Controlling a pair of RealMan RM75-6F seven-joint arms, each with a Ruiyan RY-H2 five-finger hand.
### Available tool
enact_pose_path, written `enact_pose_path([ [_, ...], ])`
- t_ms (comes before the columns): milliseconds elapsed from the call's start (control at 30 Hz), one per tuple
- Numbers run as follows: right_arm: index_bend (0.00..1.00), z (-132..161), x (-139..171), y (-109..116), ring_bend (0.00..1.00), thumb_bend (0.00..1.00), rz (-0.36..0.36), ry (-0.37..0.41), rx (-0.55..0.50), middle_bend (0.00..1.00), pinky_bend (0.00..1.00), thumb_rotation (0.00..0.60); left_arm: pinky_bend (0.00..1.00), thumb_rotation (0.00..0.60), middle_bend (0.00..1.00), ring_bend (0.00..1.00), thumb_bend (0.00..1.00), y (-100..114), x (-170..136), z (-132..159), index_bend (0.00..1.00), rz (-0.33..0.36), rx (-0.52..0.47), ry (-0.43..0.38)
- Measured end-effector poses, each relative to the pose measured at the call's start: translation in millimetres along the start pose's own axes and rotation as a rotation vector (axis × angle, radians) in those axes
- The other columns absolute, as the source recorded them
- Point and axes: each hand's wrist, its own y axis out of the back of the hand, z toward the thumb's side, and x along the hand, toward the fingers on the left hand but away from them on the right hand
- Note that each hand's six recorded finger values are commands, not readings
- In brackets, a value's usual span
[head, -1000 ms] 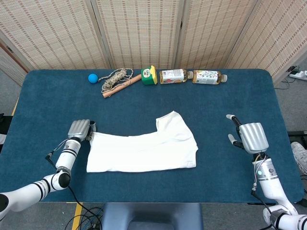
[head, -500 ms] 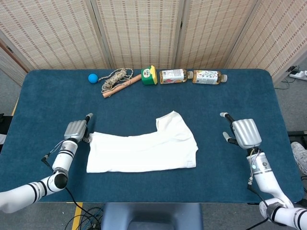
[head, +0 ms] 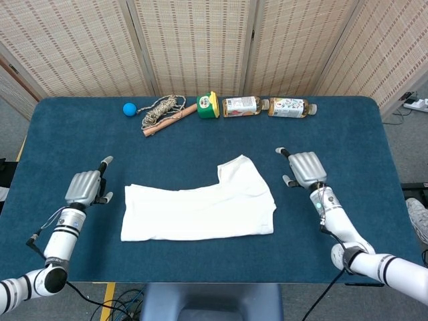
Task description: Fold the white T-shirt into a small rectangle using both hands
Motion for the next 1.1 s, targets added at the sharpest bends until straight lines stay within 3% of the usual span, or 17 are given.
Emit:
enact_pose_path([
  [500, 0.14, 55, -67, -28, 0.93, 0.40, 0.129, -0.071, 0.023, 0.88, 1.00, 0.600, 0.93, 0.600, 0.80, 0.74, 0.35, 4, -42, -16, 0.00, 0.017, -0.036, -0.037],
  [1100, 0.17, 99, -112, -51, 0.93, 0.48, 0.219, -0.083, 0.025, 0.89, 1.00, 0.600, 0.93, 0.600, 0.80, 0.74, 0.35, 4, -64, -39, 0.00, 0.028, -0.075, -0.023],
])
